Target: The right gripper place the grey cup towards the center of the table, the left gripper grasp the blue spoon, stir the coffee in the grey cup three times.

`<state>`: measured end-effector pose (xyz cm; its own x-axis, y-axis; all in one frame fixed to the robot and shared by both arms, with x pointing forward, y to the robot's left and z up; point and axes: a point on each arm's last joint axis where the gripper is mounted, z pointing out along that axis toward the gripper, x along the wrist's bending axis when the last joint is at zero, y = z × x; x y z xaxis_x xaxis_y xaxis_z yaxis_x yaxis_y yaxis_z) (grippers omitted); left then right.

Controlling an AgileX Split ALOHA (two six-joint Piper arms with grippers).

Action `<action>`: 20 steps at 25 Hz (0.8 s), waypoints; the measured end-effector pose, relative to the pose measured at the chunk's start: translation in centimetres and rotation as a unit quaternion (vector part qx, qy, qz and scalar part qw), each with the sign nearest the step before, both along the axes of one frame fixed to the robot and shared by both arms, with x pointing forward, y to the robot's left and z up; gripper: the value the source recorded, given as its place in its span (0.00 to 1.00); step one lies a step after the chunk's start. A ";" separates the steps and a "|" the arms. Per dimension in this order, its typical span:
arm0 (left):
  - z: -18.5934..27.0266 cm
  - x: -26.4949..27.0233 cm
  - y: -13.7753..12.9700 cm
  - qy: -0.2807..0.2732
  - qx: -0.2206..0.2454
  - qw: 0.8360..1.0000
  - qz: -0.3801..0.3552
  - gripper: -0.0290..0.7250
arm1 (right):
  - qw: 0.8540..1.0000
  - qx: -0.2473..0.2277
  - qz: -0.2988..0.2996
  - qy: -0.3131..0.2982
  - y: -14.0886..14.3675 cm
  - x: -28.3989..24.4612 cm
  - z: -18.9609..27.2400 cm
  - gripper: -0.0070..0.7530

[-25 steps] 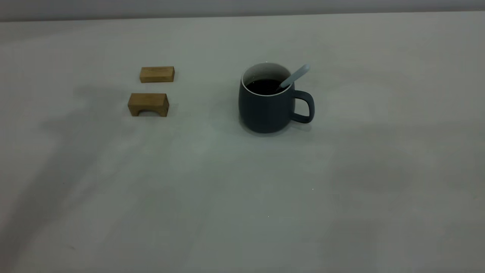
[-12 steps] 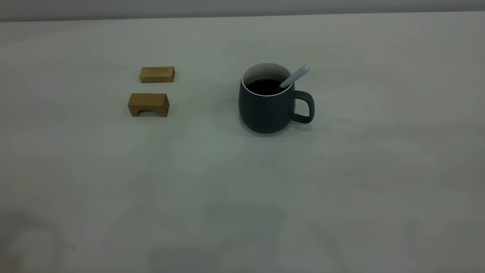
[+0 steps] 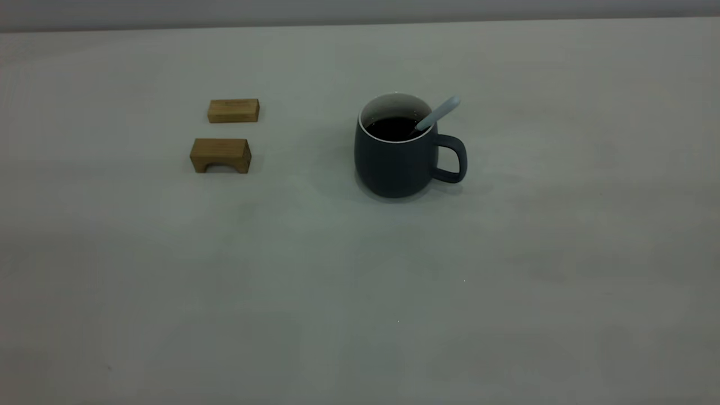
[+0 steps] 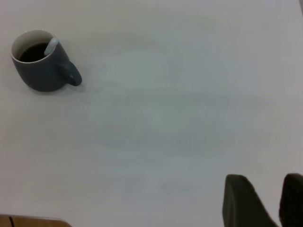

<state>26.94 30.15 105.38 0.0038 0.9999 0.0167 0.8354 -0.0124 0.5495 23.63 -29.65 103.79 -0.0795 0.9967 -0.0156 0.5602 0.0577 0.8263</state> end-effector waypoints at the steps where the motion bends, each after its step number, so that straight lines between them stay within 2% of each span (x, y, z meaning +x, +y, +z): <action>1: -0.2 -0.5 0.0 -0.012 -0.003 1.000 0.011 0.67 | 1.000 0.000 0.000 0.000 0.0 0.0 0.0 0.32; 6: -1.5 -2.2 0.0 -0.050 -0.008 0.998 0.047 0.67 | 1.000 0.000 0.000 0.000 0.0 0.0 0.0 0.32; 13: -2.1 -4.1 0.0 -0.130 0.000 0.990 0.052 0.67 | 1.000 0.000 0.000 0.000 0.0 0.0 0.0 0.32; 20: -2.1 -4.8 0.3 -0.154 0.013 0.987 0.049 0.67 | 1.000 0.000 0.000 0.000 0.0 0.0 0.0 0.32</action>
<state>22.19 30.42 103.25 -0.1026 0.9944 0.0271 0.6265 0.0434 0.7782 23.63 -29.65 103.79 -0.0795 0.9967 -0.0156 0.5602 0.0577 0.8263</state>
